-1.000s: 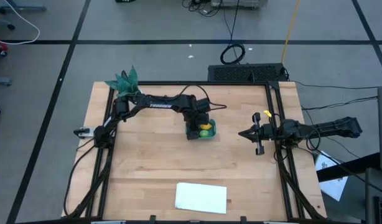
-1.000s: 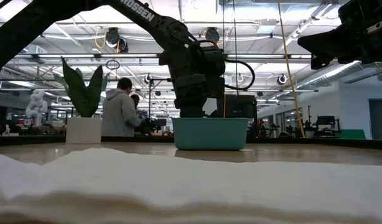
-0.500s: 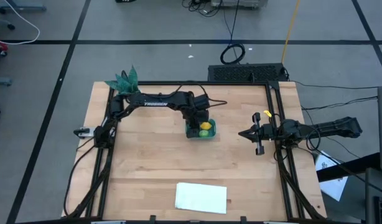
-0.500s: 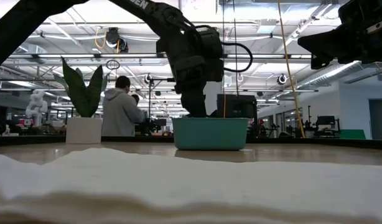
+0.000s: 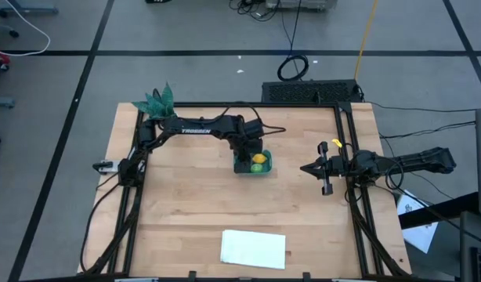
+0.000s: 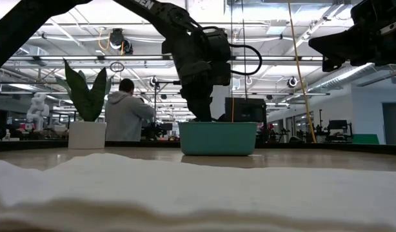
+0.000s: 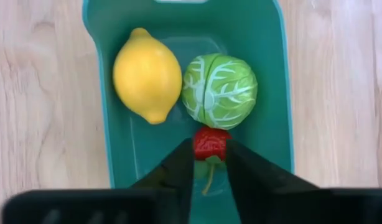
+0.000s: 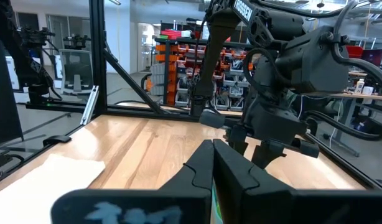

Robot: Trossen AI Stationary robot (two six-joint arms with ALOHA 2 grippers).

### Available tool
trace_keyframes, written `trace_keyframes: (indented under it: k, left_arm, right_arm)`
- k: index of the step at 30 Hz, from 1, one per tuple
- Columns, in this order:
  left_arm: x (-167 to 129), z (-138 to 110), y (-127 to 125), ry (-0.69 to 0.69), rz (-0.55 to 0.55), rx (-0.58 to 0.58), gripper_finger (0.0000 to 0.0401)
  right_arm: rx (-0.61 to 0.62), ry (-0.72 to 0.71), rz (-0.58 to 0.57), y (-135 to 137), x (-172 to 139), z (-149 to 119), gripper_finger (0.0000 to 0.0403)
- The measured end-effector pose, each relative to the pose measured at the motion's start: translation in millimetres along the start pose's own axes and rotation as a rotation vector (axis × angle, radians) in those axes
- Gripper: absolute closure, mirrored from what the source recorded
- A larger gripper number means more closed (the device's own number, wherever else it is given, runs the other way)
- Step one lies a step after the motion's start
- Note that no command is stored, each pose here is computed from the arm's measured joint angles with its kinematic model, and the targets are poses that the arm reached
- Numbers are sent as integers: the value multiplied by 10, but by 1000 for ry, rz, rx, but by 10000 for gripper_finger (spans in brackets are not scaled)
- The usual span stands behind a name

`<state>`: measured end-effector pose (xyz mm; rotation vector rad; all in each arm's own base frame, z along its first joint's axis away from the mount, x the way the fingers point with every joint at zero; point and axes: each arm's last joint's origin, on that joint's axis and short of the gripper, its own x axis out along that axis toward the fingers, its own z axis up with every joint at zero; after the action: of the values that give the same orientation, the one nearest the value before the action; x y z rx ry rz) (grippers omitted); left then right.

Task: Pick and placing Produce into tupperware
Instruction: Return to Home Position

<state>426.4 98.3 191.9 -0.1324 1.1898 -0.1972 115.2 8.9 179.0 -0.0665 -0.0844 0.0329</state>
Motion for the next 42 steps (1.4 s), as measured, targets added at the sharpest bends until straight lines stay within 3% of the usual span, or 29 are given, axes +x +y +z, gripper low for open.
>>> trace_keyframes:
  k: [5, 8, 20, 30, 37, 42]
  left_arm:
    - [2, 0, 0, 0, -1, 14, 377]
    - [2, 0, 0, 0, -1, 11, 396]
    - [12, 11, -28, -4, -7, -27, 334]
    - [17, 14, -53, 2, 0, 2, 329]
    - [-372, 2, -268, 39, 196, 80, 329]
    - [-850, -2, -501, -55, 225, 109, 329]
  right_arm:
    - [0, 0, 0, 0, 0, 0, 403]
    - [0, 0, 0, 0, 0, 0, 403]
    - [0, 0, 0, 0, 0, 0, 403]
    - [0, -1, 0, 0, 0, 1, 403]
    - [-1, -3, 0, 0, 0, 3, 403]
    - [-2, -7, -1, -1, 0, 7, 403]
